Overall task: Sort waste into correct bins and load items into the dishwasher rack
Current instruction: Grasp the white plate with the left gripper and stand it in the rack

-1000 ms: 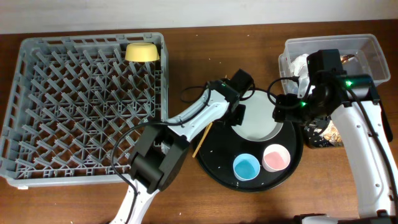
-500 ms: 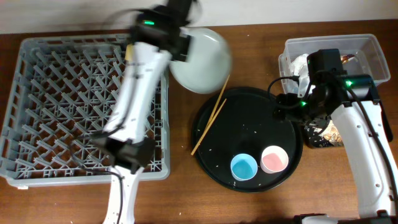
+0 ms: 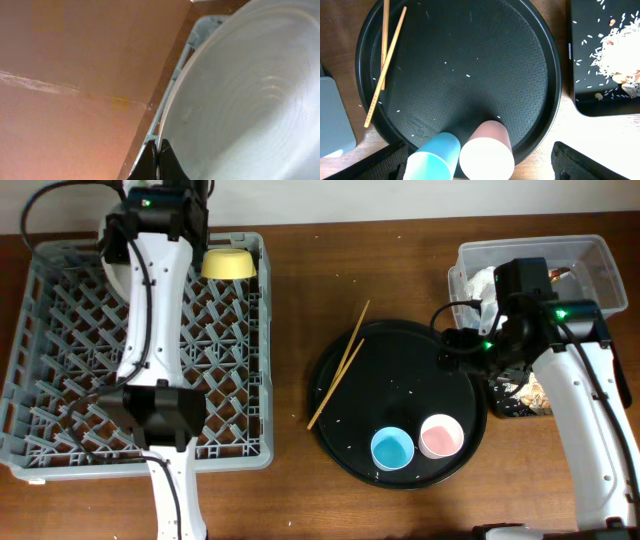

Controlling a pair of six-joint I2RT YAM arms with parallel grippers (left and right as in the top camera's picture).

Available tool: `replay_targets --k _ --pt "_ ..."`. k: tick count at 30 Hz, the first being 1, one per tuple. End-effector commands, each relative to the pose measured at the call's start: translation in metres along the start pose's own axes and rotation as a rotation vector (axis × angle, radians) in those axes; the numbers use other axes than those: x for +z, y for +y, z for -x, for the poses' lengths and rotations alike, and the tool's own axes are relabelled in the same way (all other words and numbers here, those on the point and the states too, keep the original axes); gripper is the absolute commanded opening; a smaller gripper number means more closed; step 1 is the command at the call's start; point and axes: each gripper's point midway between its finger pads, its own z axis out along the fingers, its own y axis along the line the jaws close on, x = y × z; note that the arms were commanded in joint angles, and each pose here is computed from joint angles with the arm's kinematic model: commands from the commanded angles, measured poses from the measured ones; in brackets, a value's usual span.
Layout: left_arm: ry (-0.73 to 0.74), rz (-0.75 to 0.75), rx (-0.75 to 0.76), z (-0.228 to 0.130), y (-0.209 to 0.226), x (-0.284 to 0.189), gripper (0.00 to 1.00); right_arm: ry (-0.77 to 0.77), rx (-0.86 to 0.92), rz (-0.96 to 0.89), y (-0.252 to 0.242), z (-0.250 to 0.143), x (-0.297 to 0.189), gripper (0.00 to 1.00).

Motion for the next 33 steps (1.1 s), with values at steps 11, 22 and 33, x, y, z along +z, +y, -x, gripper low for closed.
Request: replay_targets --k 11,22,33 --pt "-0.034 -0.180 0.156 0.000 -0.041 -0.027 0.00 -0.023 -0.005 -0.008 -0.001 0.004 -0.005 0.93" --pt "0.054 -0.162 0.126 -0.021 -0.039 -0.014 0.00 -0.022 -0.005 -0.008 -0.001 0.004 -0.005 0.93" --pt "0.110 -0.387 0.114 -0.031 -0.075 -0.023 0.12 -0.022 -0.005 -0.009 -0.001 0.004 -0.005 0.93"
